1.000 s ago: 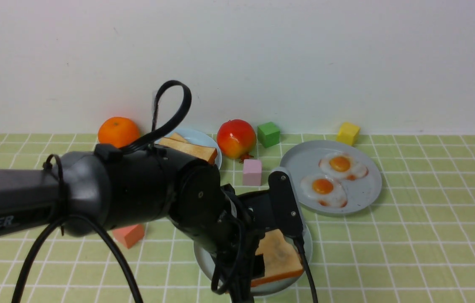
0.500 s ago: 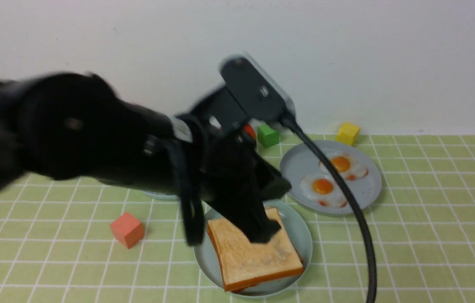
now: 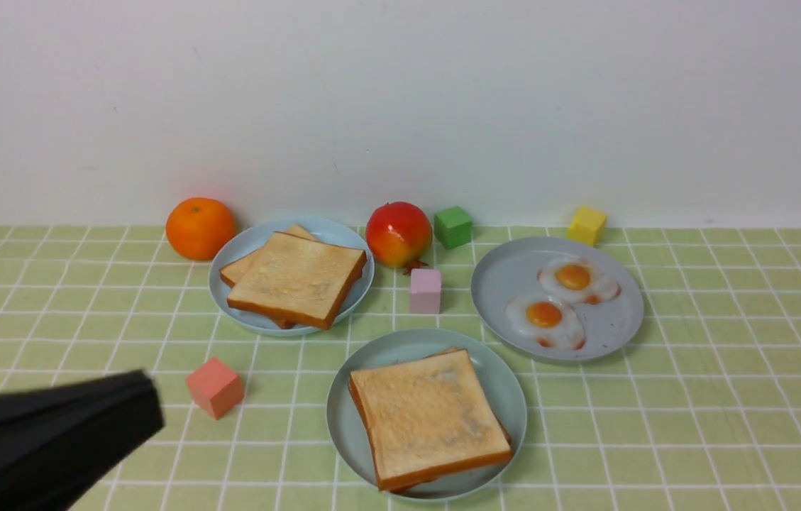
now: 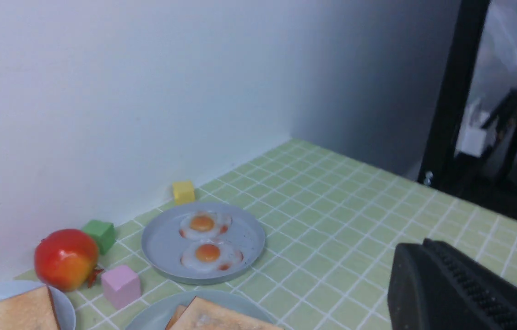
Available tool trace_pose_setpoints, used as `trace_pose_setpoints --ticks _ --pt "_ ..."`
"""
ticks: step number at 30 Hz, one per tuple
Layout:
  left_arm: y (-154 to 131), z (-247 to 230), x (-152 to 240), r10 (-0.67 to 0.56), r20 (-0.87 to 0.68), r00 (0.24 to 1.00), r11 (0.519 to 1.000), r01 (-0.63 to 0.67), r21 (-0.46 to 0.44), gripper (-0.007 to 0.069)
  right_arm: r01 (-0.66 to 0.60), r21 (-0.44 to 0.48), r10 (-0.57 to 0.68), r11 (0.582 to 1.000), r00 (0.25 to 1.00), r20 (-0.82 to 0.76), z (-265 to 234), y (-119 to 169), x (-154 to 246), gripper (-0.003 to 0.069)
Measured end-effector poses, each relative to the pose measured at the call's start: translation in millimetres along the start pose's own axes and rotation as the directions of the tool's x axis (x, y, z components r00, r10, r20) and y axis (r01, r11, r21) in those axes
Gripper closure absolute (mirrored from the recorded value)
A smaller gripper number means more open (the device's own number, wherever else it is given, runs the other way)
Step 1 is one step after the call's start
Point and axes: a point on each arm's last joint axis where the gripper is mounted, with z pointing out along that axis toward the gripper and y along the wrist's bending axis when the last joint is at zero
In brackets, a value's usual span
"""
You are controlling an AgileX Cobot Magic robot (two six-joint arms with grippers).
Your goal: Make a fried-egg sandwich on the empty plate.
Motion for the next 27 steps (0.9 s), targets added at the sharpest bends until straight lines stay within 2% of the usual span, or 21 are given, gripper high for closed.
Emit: trace_pose_setpoints --ticks 4,8,17,27 --pt "9 -22 34 -0.081 0.116 0.990 0.994 0.089 -0.060 0.0638 -0.029 0.008 0.029 1.000 0.997 0.074 -18 0 11 0.0658" --pt "12 -25 49 -0.054 0.113 0.992 0.995 0.062 -0.074 0.0638 -0.038 0.007 0.037 0.999 0.996 0.079 -18 0 16 0.0657" --pt "14 -23 69 -0.051 0.056 0.997 0.995 0.056 -0.084 0.0638 -0.143 -0.040 0.147 0.989 0.979 0.140 38 -2 25 0.0652" --pt "14 -23 69 -0.051 0.055 0.997 0.995 0.055 -0.085 0.0638 -0.169 0.004 0.169 0.986 0.985 -0.044 93 -9 70 0.0647"
